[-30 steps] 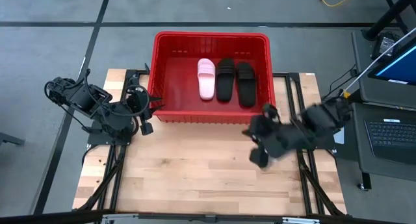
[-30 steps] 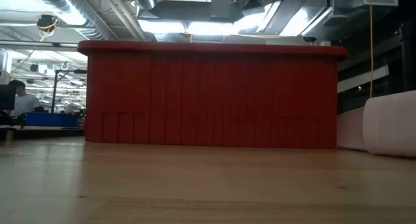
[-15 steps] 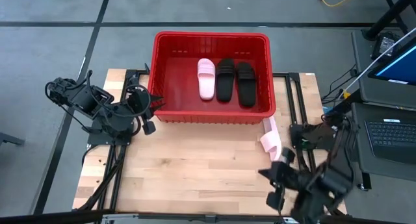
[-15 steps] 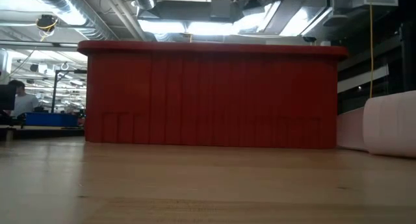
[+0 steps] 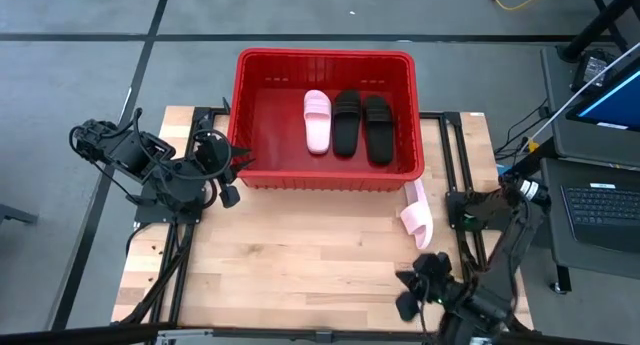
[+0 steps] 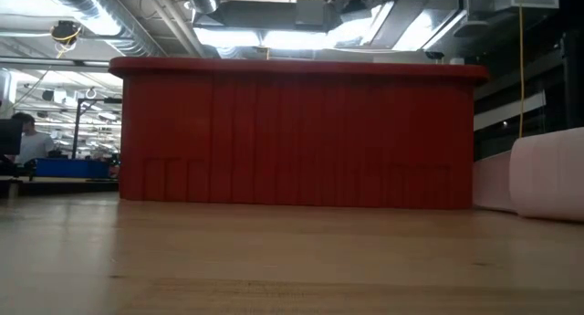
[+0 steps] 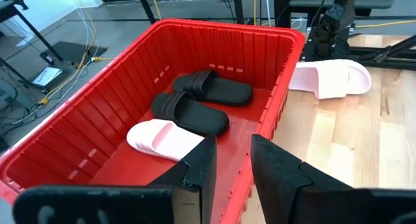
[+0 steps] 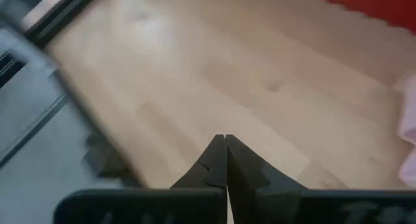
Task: Pick and place slides into bin
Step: Put the pink slipper into the red bin
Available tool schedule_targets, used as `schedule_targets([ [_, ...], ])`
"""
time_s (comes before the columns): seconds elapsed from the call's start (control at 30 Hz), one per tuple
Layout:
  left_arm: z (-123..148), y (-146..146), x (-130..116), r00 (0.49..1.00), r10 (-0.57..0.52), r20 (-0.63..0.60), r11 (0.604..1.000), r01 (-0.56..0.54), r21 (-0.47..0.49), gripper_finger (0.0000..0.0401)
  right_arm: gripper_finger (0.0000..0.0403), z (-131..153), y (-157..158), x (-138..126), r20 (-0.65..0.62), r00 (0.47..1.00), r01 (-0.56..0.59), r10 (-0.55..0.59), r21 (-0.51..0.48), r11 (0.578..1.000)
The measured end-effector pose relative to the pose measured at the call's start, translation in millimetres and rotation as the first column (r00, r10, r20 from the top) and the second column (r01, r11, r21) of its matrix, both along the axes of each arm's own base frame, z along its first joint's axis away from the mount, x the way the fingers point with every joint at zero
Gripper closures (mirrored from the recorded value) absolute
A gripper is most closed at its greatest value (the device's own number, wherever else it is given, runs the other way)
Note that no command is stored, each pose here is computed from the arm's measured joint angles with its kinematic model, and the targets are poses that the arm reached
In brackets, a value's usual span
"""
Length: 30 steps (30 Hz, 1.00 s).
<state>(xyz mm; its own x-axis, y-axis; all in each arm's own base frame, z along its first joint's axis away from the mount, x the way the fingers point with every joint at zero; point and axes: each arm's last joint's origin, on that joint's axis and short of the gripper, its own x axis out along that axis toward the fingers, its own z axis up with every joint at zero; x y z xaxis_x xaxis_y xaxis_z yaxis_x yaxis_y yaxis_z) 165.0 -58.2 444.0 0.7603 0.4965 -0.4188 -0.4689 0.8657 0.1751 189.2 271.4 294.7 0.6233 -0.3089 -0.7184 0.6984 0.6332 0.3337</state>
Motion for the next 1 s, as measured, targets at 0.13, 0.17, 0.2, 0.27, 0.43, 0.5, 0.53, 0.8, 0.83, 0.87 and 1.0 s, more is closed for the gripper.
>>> schedule_targets([
  [0.13, -0.2, -0.3, 0.1, 1.000, -0.011, -0.005, 1.000, 0.011, -0.007, 0.0313, 0.0401, -16.1, -16.9, 2.0, -0.019, 0.983, 0.185, -0.185, 0.003, 0.983],
  [0.17, -0.4, -0.6, 0.2, 1.000, -0.021, -0.010, 1.000, 0.021, -0.013, 0.0313, 0.0400, -19.6, -20.9, 2.1, -0.030, 0.972, 0.231, -0.231, 0.006, 0.973],
  [0.2, -0.6, -1.0, 0.2, 0.999, -0.035, -0.019, 0.999, 0.035, -0.015, 0.0313, 0.0400, -22.5, -24.8, 2.5, -0.037, 0.960, 0.277, -0.277, 0.011, 0.961],
  [0.27, -0.9, -1.4, 0.3, 0.997, -0.064, -0.041, 0.998, 0.064, -0.001, 0.0313, 0.0400, -26.7, -31.8, 4.8, -0.059, 0.937, 0.345, -0.344, 0.013, 0.939],
  [0.43, -1.2, -1.7, 0.5, 0.992, -0.098, -0.076, 0.994, 0.101, 0.038, 0.0313, 0.0399, -34.8, -46.3, 15.3, -0.184, 0.889, 0.427, -0.419, 0.006, 0.904],
  [0.5, -1.2, -1.6, 0.4, 0.991, -0.104, -0.084, 0.993, 0.109, 0.050, 0.0313, 0.0398, -36.5, -48.0, 19.5, -0.186, 0.891, 0.425, -0.415, 0.014, 0.905],
  [0.53, -1.2, -1.7, 0.5, 0.990, -0.107, -0.088, 0.992, 0.112, 0.054, 0.0313, 0.0397, -37.1, -49.3, 21.1, -0.187, 0.888, 0.429, -0.419, 0.015, 0.903],
  [0.8, -1.2, -1.7, 0.5, 0.990, -0.107, -0.089, 0.992, 0.113, 0.056, 0.0313, 0.0360, -36.8, -54.9, 24.0, -0.201, 0.882, 0.432, -0.426, -0.015, 0.902],
  [0.83, -1.2, -1.7, 0.5, 0.990, -0.107, -0.089, 0.992, 0.113, 0.056, 0.0313, 0.0353, -36.8, -54.7, 23.9, -0.201, 0.883, 0.431, -0.424, -0.014, 0.902],
  [0.87, -1.2, -1.7, 0.5, 0.990, -0.108, -0.089, 0.992, 0.113, 0.056, 0.0313, 0.0347, -36.3, -54.8, 23.7, -0.201, 0.883, 0.430, -0.424, -0.012, 0.903],
  [1.0, -1.2, -1.6, 0.4, 0.988, -0.118, -0.103, 0.989, 0.126, 0.075, 0.0313, 0.0324, -32.3, -56.4, 23.2, -0.183, 0.889, 0.426, -0.419, 0.002, 0.905],
])
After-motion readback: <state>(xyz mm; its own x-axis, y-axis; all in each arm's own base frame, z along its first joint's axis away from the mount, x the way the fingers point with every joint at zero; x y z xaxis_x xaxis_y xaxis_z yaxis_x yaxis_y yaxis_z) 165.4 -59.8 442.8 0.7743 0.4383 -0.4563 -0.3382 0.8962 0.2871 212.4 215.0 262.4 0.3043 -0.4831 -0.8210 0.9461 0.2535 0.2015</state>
